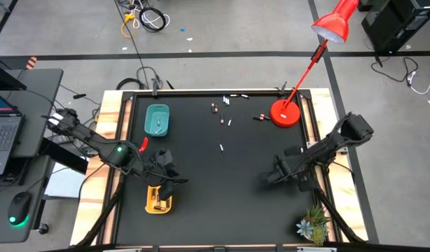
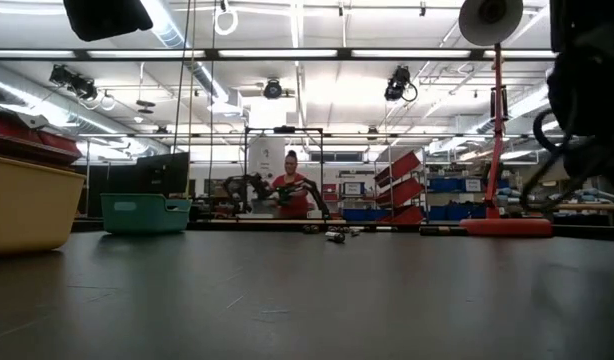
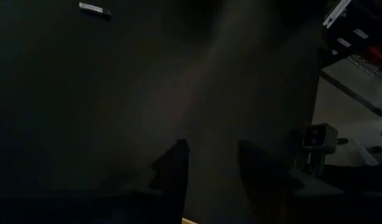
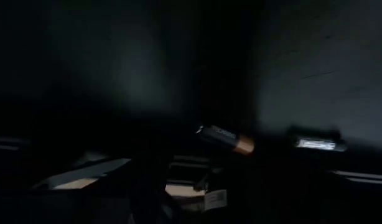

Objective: Sort batteries
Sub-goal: Put the black battery into the yellow bin

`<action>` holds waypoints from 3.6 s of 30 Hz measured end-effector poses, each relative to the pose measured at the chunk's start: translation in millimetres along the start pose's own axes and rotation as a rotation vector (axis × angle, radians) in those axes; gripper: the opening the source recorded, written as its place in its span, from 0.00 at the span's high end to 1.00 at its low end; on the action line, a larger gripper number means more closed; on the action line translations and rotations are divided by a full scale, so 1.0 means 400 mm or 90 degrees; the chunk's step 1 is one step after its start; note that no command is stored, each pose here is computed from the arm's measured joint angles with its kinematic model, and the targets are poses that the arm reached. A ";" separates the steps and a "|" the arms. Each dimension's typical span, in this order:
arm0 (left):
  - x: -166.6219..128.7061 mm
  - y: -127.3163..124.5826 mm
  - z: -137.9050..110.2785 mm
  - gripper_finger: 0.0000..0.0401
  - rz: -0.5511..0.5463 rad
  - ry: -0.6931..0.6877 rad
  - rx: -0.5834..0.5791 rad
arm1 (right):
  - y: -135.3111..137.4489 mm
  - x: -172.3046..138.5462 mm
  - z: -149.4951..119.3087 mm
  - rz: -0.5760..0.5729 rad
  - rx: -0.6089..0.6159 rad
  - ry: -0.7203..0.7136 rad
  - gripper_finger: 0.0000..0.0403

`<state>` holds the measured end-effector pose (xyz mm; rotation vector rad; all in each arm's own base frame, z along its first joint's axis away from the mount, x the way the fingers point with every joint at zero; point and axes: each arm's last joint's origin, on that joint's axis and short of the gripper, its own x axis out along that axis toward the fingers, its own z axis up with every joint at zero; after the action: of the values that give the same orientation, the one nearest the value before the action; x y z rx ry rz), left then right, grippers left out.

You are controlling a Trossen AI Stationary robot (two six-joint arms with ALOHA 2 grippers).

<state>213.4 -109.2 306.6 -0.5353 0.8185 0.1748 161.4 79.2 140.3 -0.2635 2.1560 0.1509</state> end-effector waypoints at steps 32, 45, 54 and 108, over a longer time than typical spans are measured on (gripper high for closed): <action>-0.027 0.003 -0.003 0.63 -0.027 0.008 0.005 | 0.016 0.096 0.067 0.003 0.021 0.096 0.73; -0.028 0.003 -0.002 0.63 -0.028 0.007 0.015 | -0.015 0.063 0.074 0.030 0.036 0.063 0.99; -0.028 0.003 -0.002 0.63 -0.029 0.006 0.014 | -0.057 0.016 0.088 0.084 0.085 0.057 0.80; -0.032 -0.016 -0.006 0.63 -0.079 0.013 0.033 | -0.108 0.128 0.079 0.115 0.167 0.239 0.31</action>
<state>205.6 -115.3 316.9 -0.5387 0.8051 0.0344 169.0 37.2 79.9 0.0608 2.5400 -0.0873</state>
